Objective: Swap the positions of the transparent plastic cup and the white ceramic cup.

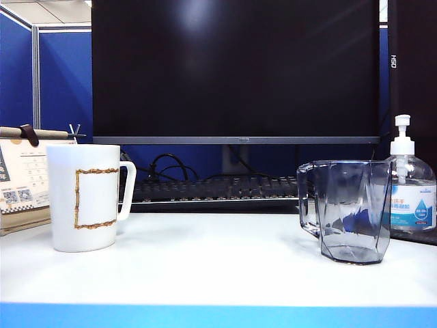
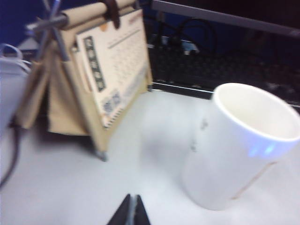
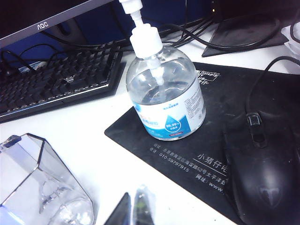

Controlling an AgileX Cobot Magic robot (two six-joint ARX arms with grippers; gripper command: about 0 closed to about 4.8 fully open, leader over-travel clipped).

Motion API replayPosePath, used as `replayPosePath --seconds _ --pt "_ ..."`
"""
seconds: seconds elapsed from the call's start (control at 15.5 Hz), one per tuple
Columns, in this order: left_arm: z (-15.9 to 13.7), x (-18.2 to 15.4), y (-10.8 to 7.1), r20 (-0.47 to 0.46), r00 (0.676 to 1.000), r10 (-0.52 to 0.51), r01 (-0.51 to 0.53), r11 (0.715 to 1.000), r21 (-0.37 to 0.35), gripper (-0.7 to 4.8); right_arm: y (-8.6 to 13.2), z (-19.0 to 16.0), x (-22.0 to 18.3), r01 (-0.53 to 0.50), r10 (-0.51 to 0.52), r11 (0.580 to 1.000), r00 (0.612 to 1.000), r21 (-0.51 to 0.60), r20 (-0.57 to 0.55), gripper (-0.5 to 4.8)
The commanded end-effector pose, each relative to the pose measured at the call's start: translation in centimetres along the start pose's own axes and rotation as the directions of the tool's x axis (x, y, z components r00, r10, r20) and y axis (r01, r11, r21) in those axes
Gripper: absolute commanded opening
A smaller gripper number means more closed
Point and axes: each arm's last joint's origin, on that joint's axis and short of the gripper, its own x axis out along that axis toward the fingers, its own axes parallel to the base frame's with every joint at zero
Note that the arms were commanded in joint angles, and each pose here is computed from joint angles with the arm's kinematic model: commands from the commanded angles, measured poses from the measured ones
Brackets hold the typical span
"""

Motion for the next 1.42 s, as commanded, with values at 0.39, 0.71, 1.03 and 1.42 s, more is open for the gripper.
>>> replayPosePath --seconds 0.39,0.71,1.03,1.42 --pt "0.0 -0.2 -1.0 -0.046 0.943 -0.328 0.325 0.943 -0.065 -0.04 0.7 -0.2 0.0 -0.228 0.231 0.972 0.971 0.049 -0.063 0.23" --pt "1.1 -0.8 -1.8 -0.041 0.852 -0.523 0.505 0.839 -0.204 0.35 1.9 1.5 -0.9 -0.413 0.419 0.907 0.906 0.083 -0.064 1.29" --pt "6.1 -3.3 -3.3 0.072 0.794 -0.604 0.606 0.777 -0.171 0.35 4.1 7.2 -4.0 -0.488 0.486 0.873 0.869 -0.008 0.093 1.29" --pt "7.8 -2.2 -4.2 -0.128 0.875 -0.468 0.432 0.872 -0.231 1.65 4.5 7.8 -4.5 -0.536 0.530 0.843 0.843 0.054 0.090 1.32"
